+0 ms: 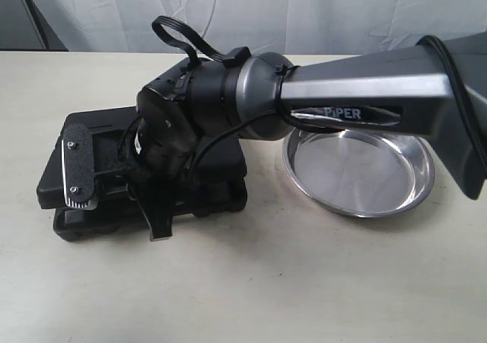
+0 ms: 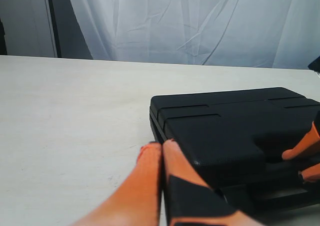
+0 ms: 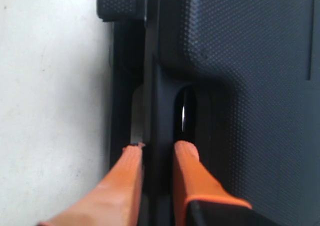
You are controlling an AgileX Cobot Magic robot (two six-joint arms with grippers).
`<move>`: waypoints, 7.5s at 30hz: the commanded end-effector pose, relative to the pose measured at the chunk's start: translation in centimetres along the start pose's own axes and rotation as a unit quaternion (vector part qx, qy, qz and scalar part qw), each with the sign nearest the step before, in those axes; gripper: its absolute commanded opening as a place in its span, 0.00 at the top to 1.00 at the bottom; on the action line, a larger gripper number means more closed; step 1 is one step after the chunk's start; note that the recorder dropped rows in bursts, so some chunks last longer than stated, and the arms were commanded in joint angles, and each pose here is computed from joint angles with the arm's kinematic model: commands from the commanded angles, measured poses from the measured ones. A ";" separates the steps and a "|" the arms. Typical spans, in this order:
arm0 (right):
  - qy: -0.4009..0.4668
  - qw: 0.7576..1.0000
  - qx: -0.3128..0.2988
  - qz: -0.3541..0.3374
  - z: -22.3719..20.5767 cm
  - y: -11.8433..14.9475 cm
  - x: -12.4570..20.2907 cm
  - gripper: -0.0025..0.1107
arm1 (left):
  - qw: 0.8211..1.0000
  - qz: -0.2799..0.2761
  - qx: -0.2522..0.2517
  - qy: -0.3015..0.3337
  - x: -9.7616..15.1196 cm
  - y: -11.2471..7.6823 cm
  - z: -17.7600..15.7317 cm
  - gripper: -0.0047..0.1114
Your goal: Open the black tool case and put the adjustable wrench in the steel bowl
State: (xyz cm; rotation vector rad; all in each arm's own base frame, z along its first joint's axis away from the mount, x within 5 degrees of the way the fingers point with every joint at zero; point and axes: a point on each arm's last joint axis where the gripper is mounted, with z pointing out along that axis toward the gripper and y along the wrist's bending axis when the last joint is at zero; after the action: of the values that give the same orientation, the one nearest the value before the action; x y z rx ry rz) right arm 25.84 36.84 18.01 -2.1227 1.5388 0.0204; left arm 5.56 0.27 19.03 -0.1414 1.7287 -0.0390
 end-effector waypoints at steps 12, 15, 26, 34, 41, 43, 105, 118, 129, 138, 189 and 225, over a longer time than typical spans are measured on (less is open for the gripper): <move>-0.018 0.999 0.032 -0.007 -1.0 -0.8 -0.5 0.99 | 0.980 0.189 -0.033 -0.050 -1.0 0.4 -0.1 0.96; -0.020 0.999 0.034 -0.007 -1.0 -0.9 -0.5 0.99 | 0.948 0.297 -0.031 -0.112 -2.1 0.0 -0.3 0.96; -0.025 0.999 0.042 -0.007 -1.0 -1.0 -0.6 0.99 | 0.886 0.216 0.104 -0.397 -6.0 -3.2 -3.1 0.96; -0.025 0.999 0.042 -0.007 -1.0 -1.0 -0.6 0.99 | 0.955 -0.155 0.049 -0.246 -5.6 -0.3 -1.6 0.96; -0.025 0.999 0.042 -0.007 -1.0 -1.0 -0.6 0.99 | 0.976 -0.156 0.049 -0.141 -13.3 -1.6 -1.2 0.96; -0.026 0.999 0.042 -0.007 -1.0 -1.0 -0.6 0.99 | 0.991 -0.127 0.028 -0.031 -15.2 -2.0 1.2 0.96; -0.027 0.999 0.044 -0.006 -1.0 -1.0 -0.6 0.99 | 0.697 -0.369 0.069 0.611 0.2 6.3 23.2 0.96; -0.027 0.999 0.044 -0.006 -1.0 -1.0 -0.6 0.99 | 0.699 -0.380 0.084 0.600 -0.1 6.1 23.5 0.96; -0.032 0.998 0.049 0.006 -1.0 -1.1 -0.7 0.98 | 0.699 -0.382 0.088 0.599 -0.1 6.0 23.5 0.96; -0.037 0.998 0.055 0.008 -1.7 -1.3 -0.8 0.53 | 0.704 -0.386 0.105 0.586 -0.4 5.8 23.7 0.96; -0.031 0.997 0.070 -0.005 0.7 -1.2 -0.5 0.98 | 0.712 -0.381 0.115 0.579 -0.4 5.8 23.8 0.96; -0.017 0.972 0.231 -0.025 -0.2 -4.4 0.2 0.98 | 0.713 -0.380 0.115 0.578 -0.4 5.8 23.8 0.96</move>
State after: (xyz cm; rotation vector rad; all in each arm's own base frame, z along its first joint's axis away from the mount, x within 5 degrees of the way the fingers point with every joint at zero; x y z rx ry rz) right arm 29.02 37.93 19.19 -1.8196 1.3260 -0.2767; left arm 28.63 7.42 14.80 -0.7666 2.7723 -1.1652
